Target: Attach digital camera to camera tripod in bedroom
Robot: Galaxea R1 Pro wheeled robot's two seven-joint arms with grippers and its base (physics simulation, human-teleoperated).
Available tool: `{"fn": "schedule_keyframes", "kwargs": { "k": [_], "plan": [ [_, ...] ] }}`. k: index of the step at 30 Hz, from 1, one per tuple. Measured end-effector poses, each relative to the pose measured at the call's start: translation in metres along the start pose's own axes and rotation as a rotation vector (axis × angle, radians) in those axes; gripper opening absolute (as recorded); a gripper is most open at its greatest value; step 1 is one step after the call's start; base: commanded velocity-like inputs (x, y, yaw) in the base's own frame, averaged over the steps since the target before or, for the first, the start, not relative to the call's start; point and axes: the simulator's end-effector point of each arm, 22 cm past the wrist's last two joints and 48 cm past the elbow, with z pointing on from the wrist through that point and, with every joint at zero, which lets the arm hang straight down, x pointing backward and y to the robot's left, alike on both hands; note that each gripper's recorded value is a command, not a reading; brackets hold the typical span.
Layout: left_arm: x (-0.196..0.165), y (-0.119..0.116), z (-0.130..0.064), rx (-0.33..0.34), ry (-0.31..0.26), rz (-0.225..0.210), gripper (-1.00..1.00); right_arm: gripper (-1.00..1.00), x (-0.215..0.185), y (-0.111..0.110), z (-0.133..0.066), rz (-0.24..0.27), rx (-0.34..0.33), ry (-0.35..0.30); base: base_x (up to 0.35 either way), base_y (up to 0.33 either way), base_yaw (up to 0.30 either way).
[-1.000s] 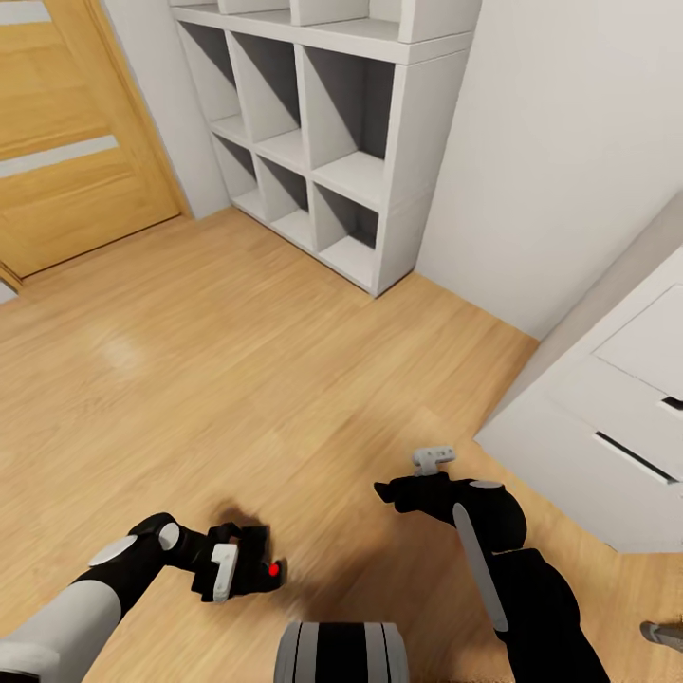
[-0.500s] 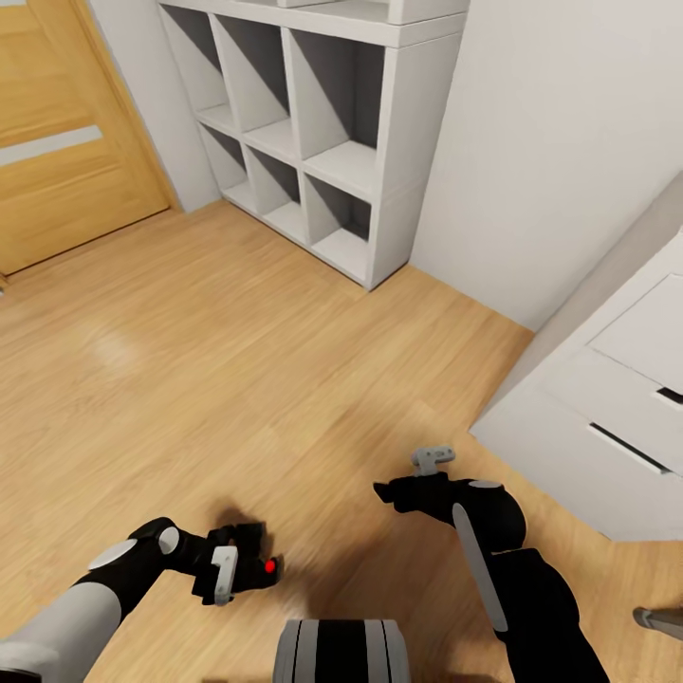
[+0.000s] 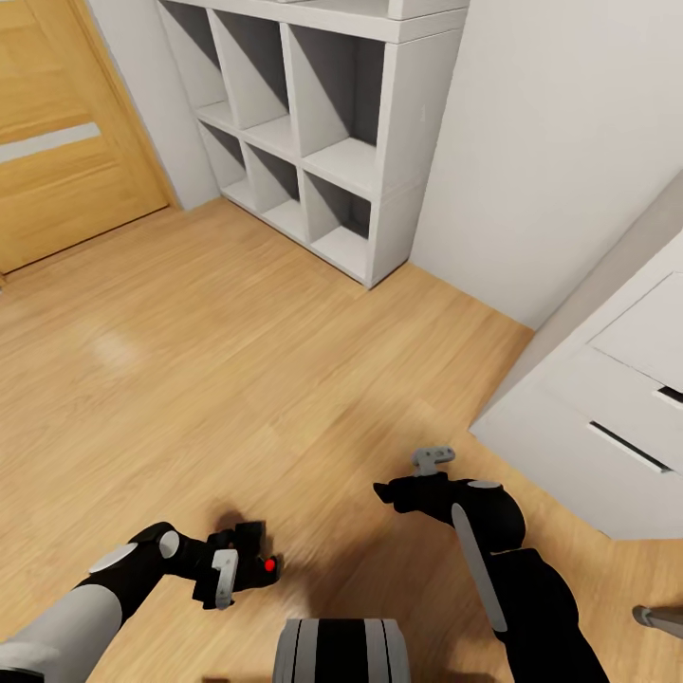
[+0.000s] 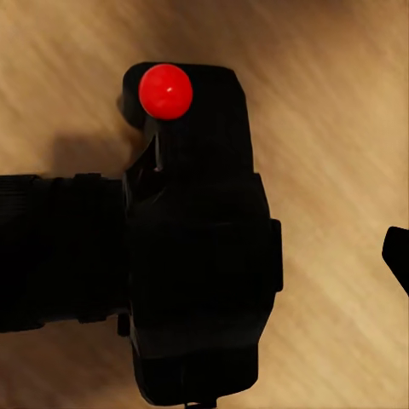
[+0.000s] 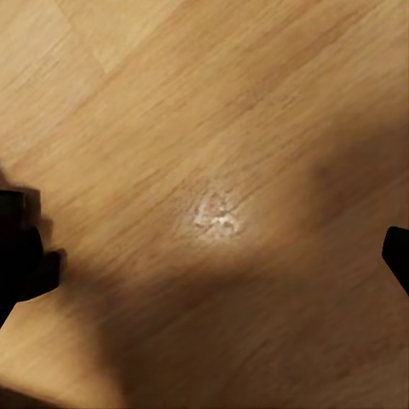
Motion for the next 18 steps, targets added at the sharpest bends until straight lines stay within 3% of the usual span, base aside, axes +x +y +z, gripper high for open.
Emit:
{"fn": "schedule_keyframes", "kwargs": {
  "k": [7,18],
  "plan": [
    [0.0002,-0.0004,0.0004,0.0,0.0,-0.003,1.0,1.0,-0.0006,0.0004,0.0001,0.002,-0.003,-0.001,0.0,0.0,0.124],
    [0.0011,-0.0009,0.0005,0.0,0.001,-0.005,1.0,1.0,-0.0008,0.001,0.0002,0.001,-0.003,-0.001,0.0,0.0,0.232]
  ]
}}
